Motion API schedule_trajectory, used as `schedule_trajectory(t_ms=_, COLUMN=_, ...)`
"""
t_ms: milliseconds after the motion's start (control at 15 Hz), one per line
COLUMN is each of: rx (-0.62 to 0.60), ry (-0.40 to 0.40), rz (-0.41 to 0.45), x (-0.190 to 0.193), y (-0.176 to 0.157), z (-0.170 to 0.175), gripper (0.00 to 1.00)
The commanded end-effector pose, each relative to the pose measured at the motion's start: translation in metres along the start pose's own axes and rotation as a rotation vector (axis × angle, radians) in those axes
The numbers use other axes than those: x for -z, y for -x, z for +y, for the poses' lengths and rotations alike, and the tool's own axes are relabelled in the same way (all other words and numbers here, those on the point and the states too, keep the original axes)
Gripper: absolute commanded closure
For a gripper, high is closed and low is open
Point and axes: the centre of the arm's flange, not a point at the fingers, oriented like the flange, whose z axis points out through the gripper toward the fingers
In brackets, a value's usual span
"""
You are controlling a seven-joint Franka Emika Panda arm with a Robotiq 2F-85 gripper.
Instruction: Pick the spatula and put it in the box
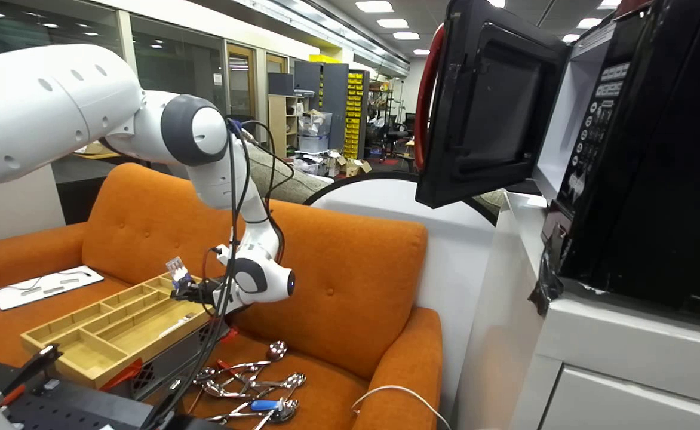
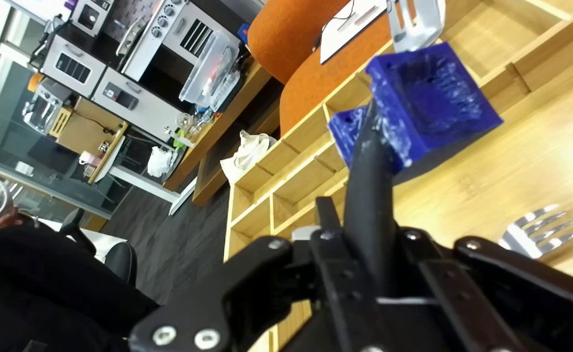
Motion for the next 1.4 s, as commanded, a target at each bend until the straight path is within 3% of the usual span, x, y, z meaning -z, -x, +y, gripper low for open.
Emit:
schedule_trajectory(t_ms=0, rx=-0.046, ry=0.017, rz=-0.046, x=-0.001, y=-0.006, z=-0.001, gripper=0.95)
schedule_trajectory(t_ms=400, rx=-0.126, ry=0.04, rz=-0.097, x=-0.002, y=-0.026, z=0.007, gripper=0.95)
schedule_trajectory(t_ms=1067, rx=-0.032, ry=0.101, rz=-0.066, x=-0.016, y=-0.019, z=0.014, gripper=0.95)
schedule_trajectory(t_ms=1133, rx=-0.074, ry=0.078, rz=-0.064, x=-0.018, y=-0.023, z=0.007, gripper=0.95)
schedule_trajectory(t_ms=1200, rx=-0.074, ry=0.08, rz=-0.061, x=-0.019, y=-0.023, z=0.008, gripper=0.81)
schedule_trajectory(t_ms=1333, rx=-0.077, ry=0.079, rz=-0.058, x=-0.019, y=-0.024, z=0.007, gripper=0.81)
